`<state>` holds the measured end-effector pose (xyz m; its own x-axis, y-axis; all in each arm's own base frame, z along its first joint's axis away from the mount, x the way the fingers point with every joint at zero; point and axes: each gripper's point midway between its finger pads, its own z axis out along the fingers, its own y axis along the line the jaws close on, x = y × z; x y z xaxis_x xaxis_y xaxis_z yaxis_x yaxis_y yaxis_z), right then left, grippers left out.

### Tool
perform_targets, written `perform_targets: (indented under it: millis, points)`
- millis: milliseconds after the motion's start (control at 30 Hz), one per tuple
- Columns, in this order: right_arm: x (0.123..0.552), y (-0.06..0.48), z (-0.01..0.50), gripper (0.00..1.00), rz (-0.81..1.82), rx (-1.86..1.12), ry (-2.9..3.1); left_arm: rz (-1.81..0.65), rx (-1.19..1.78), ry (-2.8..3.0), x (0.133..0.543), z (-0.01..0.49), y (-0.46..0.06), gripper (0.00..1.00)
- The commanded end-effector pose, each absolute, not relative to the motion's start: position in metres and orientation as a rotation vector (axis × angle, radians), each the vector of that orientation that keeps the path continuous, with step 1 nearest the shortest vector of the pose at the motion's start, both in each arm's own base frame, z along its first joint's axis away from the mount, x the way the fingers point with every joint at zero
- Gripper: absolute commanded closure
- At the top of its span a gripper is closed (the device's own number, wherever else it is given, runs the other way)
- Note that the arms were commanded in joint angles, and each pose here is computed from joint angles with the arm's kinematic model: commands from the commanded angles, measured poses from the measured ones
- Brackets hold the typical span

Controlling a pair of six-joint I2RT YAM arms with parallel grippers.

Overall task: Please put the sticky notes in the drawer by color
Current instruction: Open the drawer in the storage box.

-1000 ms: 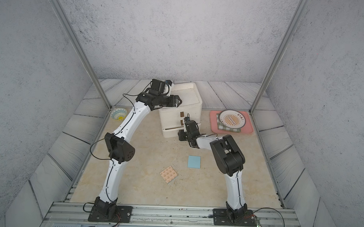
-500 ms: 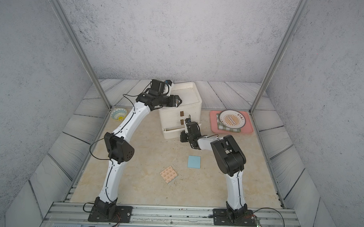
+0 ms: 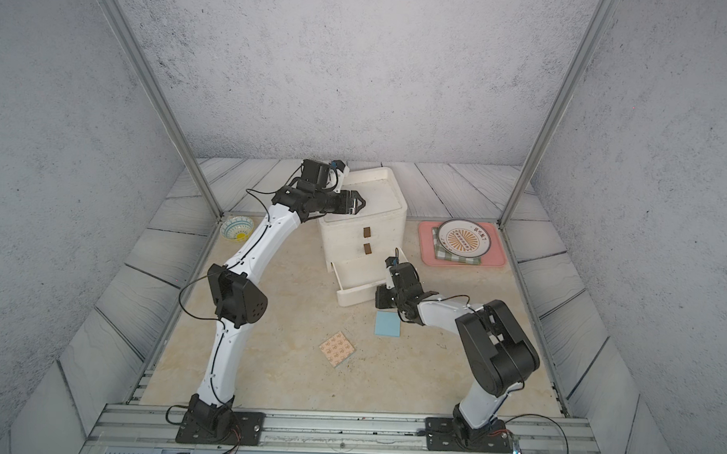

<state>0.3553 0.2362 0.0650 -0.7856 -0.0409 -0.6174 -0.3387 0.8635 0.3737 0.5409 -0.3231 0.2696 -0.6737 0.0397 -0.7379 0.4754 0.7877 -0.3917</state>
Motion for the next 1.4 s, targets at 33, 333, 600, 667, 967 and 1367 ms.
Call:
perform_targets:
  millis: [33, 333, 600, 667, 967, 1367]
  points:
    - [0.351, 0.248, 0.101, 1.0, 0.718, -0.311, 2.355, -0.674, 0.31, 2.595, 0.511, 0.164, -0.305, 0.24]
    - [0.324, 0.24, 0.094, 1.0, 0.718, -0.287, 2.382, -0.696, 0.319, 2.582, 0.502, 0.173, -0.307, 0.24]
    - [0.324, 0.238, 0.113, 0.68, 0.692, -0.304, 2.379, -0.715, 0.37, 2.529, 0.482, 0.214, -0.314, 0.23]
    - [0.32, 0.231, 0.124, 0.58, 0.672, -0.291, 2.374, -0.717, 0.38, 2.497, 0.474, 0.236, -0.311, 0.22]
    - [0.279, 0.193, 0.129, 0.33, 0.554, -0.23, 2.475, -0.689, 0.38, 2.451, 0.416, 0.279, -0.273, 0.17]
    - [0.258, 0.17, 0.065, 0.11, 0.343, -0.181, 2.691, -0.585, 0.065, 2.49, 0.297, 0.158, -0.177, 0.17]
